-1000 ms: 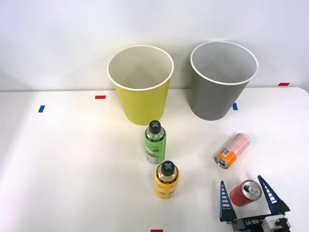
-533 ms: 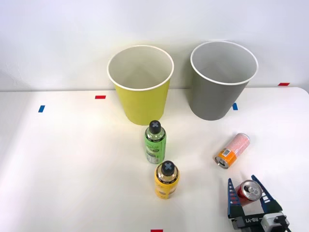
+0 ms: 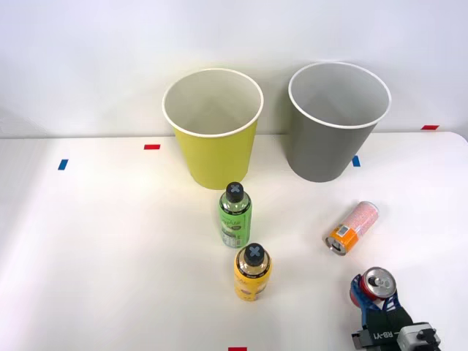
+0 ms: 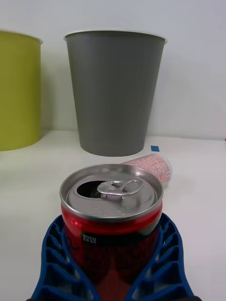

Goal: Put cans in the gray bin, plastic bottles in the light green bin

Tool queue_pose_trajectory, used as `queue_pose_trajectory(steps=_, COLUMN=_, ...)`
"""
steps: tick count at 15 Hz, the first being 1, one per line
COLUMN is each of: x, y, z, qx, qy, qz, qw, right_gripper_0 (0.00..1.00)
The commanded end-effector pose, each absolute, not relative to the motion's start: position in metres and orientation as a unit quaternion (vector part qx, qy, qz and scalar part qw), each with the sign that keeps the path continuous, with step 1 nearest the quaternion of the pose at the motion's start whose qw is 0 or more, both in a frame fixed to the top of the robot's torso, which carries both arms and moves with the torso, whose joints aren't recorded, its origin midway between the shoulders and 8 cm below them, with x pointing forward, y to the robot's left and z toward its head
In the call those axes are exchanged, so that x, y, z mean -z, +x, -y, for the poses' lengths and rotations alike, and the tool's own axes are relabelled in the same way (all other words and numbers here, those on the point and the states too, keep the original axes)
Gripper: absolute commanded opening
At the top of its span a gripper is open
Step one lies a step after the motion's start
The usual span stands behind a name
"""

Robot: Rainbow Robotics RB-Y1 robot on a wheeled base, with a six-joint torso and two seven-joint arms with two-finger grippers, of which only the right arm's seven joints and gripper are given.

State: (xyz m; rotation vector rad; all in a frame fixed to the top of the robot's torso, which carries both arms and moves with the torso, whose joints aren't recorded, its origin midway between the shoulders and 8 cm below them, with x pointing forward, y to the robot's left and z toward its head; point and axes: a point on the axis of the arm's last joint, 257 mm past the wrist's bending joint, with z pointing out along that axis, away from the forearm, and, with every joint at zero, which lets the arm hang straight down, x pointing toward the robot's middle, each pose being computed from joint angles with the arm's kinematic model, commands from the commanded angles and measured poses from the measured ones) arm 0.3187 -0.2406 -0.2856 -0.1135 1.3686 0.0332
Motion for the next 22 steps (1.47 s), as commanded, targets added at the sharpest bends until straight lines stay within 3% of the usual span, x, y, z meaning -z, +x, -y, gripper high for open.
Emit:
queue_pose_trajectory(steps=1, x=0.267, y=0.32, z=0.237, qx=-0.025, qy=-0.061, qz=-0.641, qw=0.765, right_gripper_0=0.0)
queue_pose_trajectory(steps=9, x=0.184, y=0.34, z=0.221, qx=-0.072, qy=-0.086, qz=-0.633, qw=0.766, right_gripper_0=0.0)
queue_pose_trajectory(steps=15, x=0.074, y=0.389, z=0.188, qx=-0.16, qy=-0.054, qz=-0.596, qw=0.785, right_gripper_0=0.0)
queue_pose_trajectory(steps=19, x=0.011, y=0.43, z=0.177, qx=-0.178, qy=-0.051, qz=-0.56, qw=0.808, right_gripper_0=0.0)
queue_pose_trajectory(steps=22, x=-0.005, y=0.453, z=0.18, qx=-0.165, qy=-0.057, qz=-0.574, qw=0.8, right_gripper_0=0.0)
